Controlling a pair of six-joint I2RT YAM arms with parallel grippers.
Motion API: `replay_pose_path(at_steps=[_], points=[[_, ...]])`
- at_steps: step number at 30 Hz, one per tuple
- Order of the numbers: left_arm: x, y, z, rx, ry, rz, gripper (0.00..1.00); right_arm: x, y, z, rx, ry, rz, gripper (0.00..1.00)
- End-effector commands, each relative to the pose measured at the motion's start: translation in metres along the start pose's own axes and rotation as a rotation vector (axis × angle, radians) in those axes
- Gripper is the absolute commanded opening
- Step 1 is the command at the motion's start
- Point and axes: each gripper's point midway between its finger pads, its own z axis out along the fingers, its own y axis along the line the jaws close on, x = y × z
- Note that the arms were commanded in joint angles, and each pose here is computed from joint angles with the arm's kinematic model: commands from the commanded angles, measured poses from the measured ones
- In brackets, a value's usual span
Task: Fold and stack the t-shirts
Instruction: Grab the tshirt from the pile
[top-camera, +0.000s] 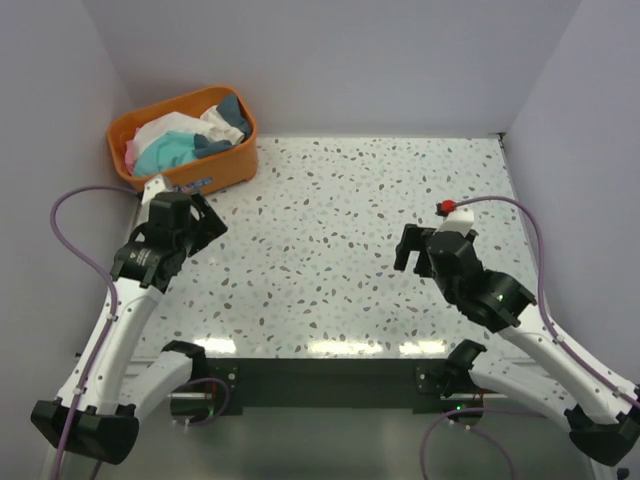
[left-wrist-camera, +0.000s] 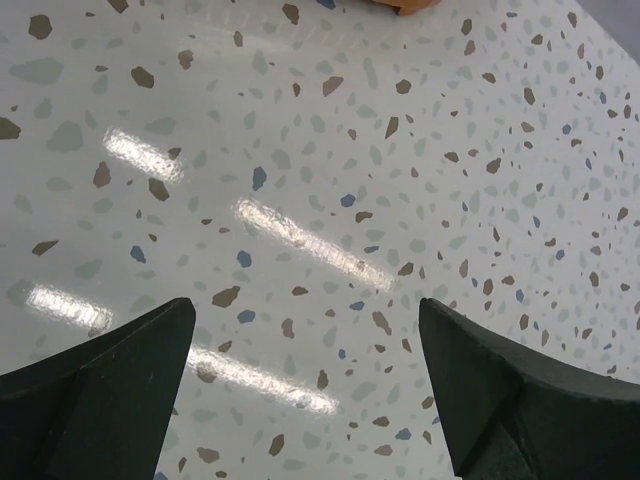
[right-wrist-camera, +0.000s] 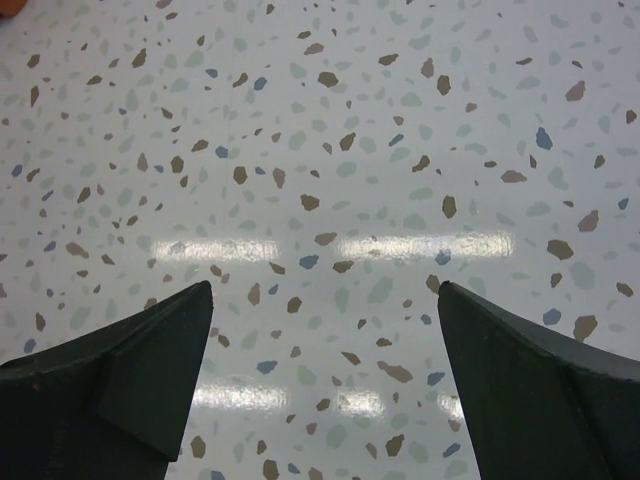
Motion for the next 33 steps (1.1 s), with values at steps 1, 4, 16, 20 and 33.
replay_pose_path(at_steps=[1,4,16,20,33], points=[[-0.015,-0.002,-0.004,-0.005,-0.045,0.006,1.00,-0.009,0.006,-0.002,-0.034,-0.030,0.016,0.99],[-0.037,-0.013,-0.005,-0.011,-0.098,-0.009,1.00,-0.013,0.010,-0.001,-0.038,-0.036,0.004,0.99],[-0.171,-0.029,0.077,-0.133,-0.200,-0.024,1.00,-0.021,0.028,0.011,-0.069,-0.036,-0.020,0.99],[-0.196,-0.029,0.122,-0.196,-0.196,0.027,1.00,-0.020,0.036,0.017,-0.089,-0.033,-0.036,0.99],[-0.198,0.011,0.213,-0.313,-0.100,0.023,0.91,-0.007,0.024,0.024,-0.023,0.009,-0.100,0.99]])
